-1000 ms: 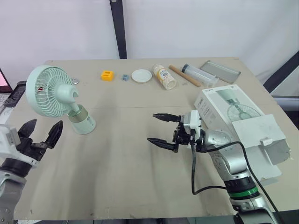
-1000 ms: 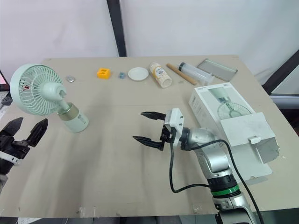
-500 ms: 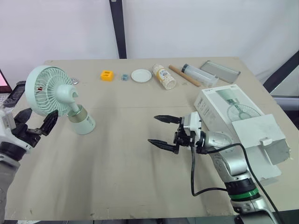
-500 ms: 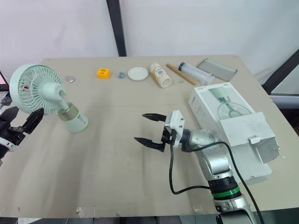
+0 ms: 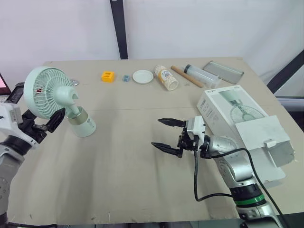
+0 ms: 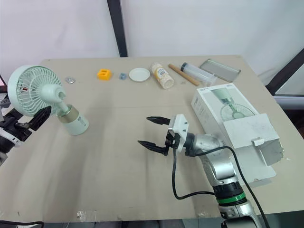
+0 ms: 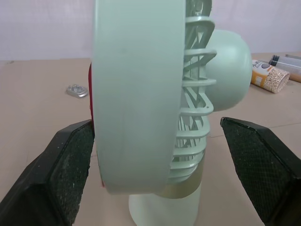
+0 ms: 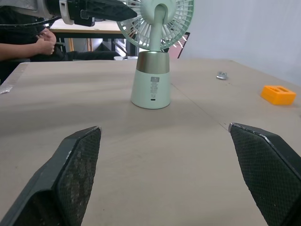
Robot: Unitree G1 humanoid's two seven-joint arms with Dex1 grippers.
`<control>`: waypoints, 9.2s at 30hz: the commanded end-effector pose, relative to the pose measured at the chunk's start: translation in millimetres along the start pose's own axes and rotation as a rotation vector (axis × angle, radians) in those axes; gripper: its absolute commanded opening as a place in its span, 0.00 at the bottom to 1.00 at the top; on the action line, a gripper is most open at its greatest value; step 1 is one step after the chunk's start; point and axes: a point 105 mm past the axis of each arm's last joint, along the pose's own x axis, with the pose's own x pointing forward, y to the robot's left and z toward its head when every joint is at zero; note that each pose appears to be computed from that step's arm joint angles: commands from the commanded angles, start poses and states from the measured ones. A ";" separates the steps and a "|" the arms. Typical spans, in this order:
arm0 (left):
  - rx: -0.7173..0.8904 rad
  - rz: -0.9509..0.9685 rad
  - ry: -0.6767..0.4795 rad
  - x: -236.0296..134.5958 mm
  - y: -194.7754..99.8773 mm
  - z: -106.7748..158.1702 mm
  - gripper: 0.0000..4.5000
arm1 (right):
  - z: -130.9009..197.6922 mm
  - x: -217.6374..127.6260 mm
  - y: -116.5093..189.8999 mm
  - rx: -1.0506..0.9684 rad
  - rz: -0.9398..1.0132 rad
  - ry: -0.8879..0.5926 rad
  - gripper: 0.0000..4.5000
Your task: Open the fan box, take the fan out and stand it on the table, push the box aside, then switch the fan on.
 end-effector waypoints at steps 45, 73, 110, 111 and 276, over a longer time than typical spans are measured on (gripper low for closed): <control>0.114 -0.436 -0.108 40.5 -128.8 27.7 0.41 | 46.5 41.0 -7.1 0.066 -0.101 -0.012 1.00; 0.051 -0.488 -0.057 44.6 -161.7 5.0 0.41 | 32.7 59.5 -11.7 0.141 -0.272 0.096 0.46; 0.028 -0.535 -0.049 42.2 -178.2 4.0 0.41 | 28.6 64.9 -16.7 0.154 -0.315 0.102 0.48; 0.028 -0.534 -0.047 42.4 -177.8 3.6 0.41 | 28.0 65.1 -16.2 0.154 -0.314 0.105 0.48; -0.014 -0.922 0.333 -14.4 -193.6 -93.3 0.01 | 10.5 20.8 41.0 0.108 0.315 0.076 0.09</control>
